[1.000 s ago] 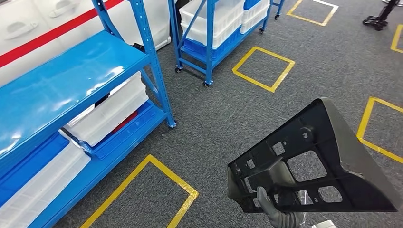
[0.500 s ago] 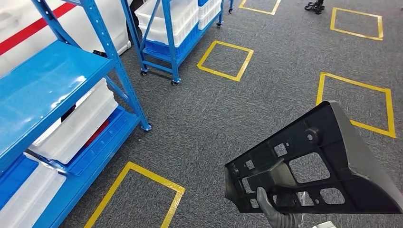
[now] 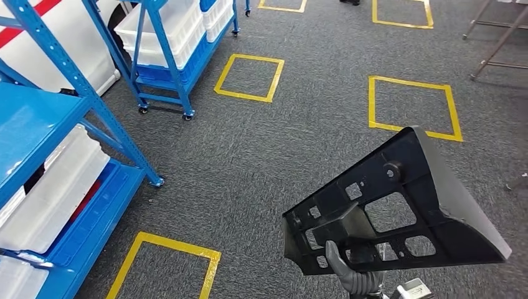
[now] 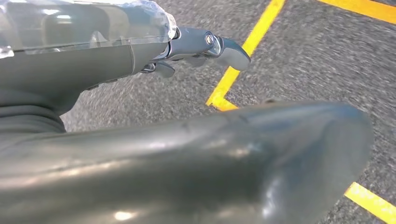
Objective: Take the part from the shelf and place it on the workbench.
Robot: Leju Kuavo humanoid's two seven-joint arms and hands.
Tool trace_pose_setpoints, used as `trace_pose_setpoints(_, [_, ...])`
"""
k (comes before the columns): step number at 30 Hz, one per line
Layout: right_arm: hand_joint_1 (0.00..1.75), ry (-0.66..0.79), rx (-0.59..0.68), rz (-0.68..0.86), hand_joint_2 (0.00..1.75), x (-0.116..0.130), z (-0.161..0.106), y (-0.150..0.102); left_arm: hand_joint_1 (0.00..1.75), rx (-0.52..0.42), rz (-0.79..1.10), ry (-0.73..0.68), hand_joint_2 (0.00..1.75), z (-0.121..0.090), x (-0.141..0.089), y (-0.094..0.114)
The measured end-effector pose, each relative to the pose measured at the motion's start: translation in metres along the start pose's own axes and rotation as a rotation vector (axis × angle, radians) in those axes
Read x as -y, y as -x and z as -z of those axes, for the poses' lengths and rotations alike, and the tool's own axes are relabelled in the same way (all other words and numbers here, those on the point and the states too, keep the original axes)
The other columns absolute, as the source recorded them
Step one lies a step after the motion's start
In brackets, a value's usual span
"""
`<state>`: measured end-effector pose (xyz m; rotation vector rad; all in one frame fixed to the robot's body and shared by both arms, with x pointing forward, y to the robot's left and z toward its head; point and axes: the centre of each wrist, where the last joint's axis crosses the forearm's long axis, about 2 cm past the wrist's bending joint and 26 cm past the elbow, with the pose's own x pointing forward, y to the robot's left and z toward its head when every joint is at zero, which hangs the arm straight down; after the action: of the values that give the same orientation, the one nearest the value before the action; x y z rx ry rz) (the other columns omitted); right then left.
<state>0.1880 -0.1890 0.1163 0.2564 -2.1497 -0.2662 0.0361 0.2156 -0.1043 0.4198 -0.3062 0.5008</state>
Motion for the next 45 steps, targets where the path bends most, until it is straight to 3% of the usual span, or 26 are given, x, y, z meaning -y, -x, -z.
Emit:
trace_pose_setpoints(12, [1.75, -0.036, -0.020, 0.020, 1.75, -0.004, 0.005, 0.011, 0.00, -0.053, -0.023, -0.031, 0.00, -0.003, 0.003, 0.003])
trace_pose_setpoints(28, [1.75, -0.013, -0.025, -0.023, 1.75, 0.010, -0.006, 0.003, 0.00, -0.003, -0.024, 0.073, 0.00, -0.004, 0.004, 0.005])
trace_pose_setpoints(45, [1.75, 0.010, -0.020, -0.092, 1.75, 0.026, -0.005, -0.007, 0.00, 0.017, -0.007, 0.080, 0.00, -0.003, 0.005, 0.003])
